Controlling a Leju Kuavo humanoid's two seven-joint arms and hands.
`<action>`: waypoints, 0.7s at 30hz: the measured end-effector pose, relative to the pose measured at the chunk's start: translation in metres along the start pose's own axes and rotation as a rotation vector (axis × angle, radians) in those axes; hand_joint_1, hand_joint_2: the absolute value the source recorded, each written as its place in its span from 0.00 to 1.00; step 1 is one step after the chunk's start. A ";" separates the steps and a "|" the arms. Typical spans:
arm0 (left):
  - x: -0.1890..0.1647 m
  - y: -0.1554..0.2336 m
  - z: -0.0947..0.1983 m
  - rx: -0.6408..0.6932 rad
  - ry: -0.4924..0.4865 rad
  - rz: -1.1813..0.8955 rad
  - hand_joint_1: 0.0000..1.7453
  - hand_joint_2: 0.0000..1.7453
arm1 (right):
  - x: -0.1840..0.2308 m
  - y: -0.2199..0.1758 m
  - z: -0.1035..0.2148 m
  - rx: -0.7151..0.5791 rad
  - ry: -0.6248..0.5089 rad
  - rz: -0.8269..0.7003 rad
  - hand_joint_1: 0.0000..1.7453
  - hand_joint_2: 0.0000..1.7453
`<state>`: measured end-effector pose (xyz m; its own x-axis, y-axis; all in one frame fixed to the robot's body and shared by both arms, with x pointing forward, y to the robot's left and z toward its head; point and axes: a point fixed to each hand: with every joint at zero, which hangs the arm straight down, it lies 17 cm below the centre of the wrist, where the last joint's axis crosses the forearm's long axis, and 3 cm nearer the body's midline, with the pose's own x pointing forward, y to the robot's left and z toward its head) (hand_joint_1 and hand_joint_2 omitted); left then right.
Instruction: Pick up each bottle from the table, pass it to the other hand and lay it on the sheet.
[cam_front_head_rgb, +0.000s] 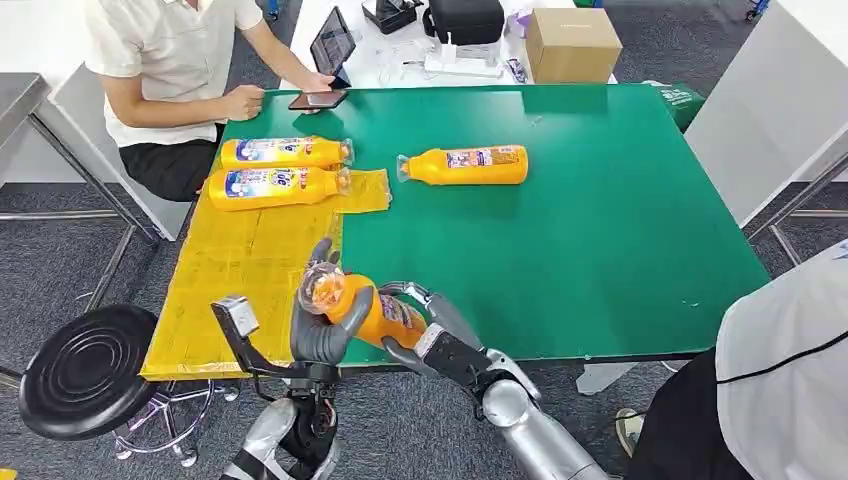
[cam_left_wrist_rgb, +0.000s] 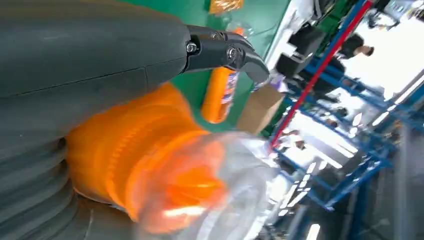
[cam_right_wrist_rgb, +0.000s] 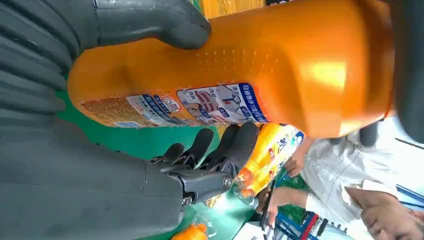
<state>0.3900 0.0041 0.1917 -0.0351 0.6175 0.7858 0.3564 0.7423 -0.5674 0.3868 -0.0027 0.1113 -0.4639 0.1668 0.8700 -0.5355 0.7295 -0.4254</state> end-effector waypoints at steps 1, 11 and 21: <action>-0.004 -0.001 0.000 -0.008 0.006 -0.013 1.00 1.00 | -0.001 0.000 0.001 0.000 0.001 0.001 0.97 1.00; -0.019 -0.008 0.002 -0.075 0.021 -0.082 1.00 1.00 | -0.003 -0.011 0.002 -0.021 -0.002 0.017 0.82 1.00; -0.008 -0.014 0.000 -0.100 -0.005 -0.075 1.00 1.00 | -0.006 -0.016 0.005 -0.042 0.002 0.022 0.74 1.00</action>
<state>0.3852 -0.0110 0.1931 -0.0700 0.5626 0.8238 0.4443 0.7569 -0.4792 0.3948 -0.0192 0.1115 -0.4740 0.1840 0.8611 -0.4949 0.7532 -0.4334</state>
